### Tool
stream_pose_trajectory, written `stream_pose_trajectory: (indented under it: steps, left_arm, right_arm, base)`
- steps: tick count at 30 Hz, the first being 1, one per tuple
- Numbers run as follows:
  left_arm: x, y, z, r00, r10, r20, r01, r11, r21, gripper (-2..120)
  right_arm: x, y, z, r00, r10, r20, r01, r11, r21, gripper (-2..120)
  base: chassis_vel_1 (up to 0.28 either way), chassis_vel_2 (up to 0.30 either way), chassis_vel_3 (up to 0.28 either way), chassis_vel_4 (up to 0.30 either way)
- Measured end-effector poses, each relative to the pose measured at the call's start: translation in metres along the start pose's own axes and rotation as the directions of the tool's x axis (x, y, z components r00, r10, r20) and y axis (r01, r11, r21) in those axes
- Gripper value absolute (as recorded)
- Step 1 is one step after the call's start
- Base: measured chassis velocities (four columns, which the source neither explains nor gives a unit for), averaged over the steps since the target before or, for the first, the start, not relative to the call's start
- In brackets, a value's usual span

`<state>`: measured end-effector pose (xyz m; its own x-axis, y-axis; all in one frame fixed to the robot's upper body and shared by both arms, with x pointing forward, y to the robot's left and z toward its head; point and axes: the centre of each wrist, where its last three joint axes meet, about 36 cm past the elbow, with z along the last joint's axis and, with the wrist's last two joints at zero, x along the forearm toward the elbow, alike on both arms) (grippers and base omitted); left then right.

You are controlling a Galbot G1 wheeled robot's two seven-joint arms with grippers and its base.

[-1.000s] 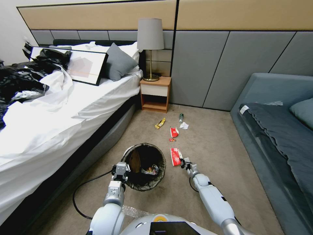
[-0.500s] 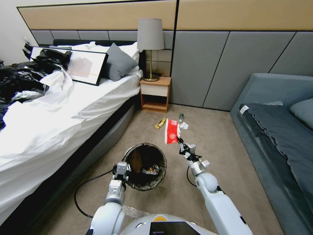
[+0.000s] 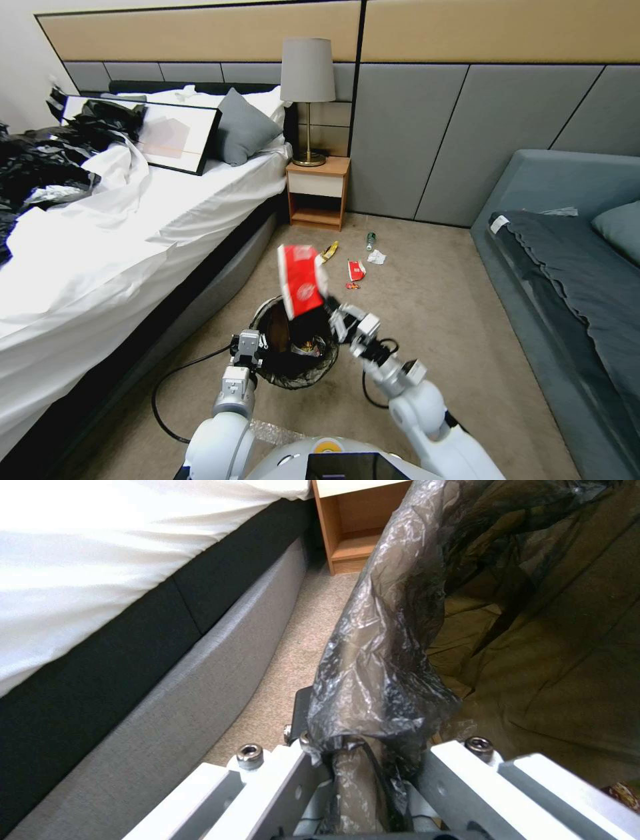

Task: Pick up the trash bin, then pick up the garbage from the floor and place it into the trash bin.

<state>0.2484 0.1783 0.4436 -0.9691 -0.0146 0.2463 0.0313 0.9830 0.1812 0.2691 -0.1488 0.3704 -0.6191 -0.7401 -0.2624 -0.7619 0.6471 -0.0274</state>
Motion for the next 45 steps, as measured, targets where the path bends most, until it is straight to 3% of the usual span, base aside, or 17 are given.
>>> stream_pose_trajectory:
  steps: [11, 24, 26, 29, 31, 43, 45]
  left_arm:
    - [0.001, 0.001, -0.002, 1.0, 0.0, 0.006, 0.0, 1.0, 0.001, 2]
    - [0.002, 0.002, -0.003, 1.0, -0.004, 0.008, 0.004, 1.0, 0.002, 2]
    - [0.002, 0.002, -0.004, 1.0, -0.003, 0.01, 0.003, 1.0, 0.002, 2]
    - [0.002, 0.002, -0.004, 1.0, -0.003, 0.013, 0.003, 1.0, 0.002, 2]
    - [0.002, 0.003, -0.005, 1.0, -0.003, 0.014, 0.003, 1.0, 0.002, 2]
    - [0.001, 0.003, -0.004, 1.0, -0.002, 0.013, 0.002, 1.0, 0.001, 2]
    - [0.0, 0.003, -0.005, 1.0, -0.002, 0.014, 0.002, 1.0, 0.001, 2]
  right_arm:
    - [0.012, 0.007, 0.038, 0.998, -0.004, -0.062, 0.002, 1.0, -0.023, 0]
    - [0.028, 0.005, 0.047, 0.996, 0.017, -0.082, -0.018, 1.0, -0.011, 0]
    - [0.029, 0.004, 0.046, 0.997, 0.018, -0.081, -0.019, 1.0, -0.005, 13]
    - [0.028, 0.003, 0.045, 0.997, 0.02, -0.077, -0.02, 1.0, -0.001, 19]
    - [0.026, 0.0, 0.042, 0.998, 0.023, -0.066, -0.023, 1.0, 0.005, 32]
    - [0.023, -0.007, 0.033, 0.998, 0.026, -0.056, -0.025, 0.999, 0.022, 70]
    - [0.022, -0.008, 0.029, 0.998, 0.027, -0.05, -0.025, 0.999, 0.026, 84]
  base:
    - [0.0, 0.0, 0.0, 0.0]
    - [0.0, 0.0, 0.0, 0.0]
    - [0.0, 0.0, 0.0, 0.0]
    - [0.0, 0.0, 0.0, 0.0]
    - [0.0, 0.0, 0.0, 0.0]
    - [0.0, 0.0, 0.0, 0.0]
    - [0.0, 0.0, 0.0, 0.0]
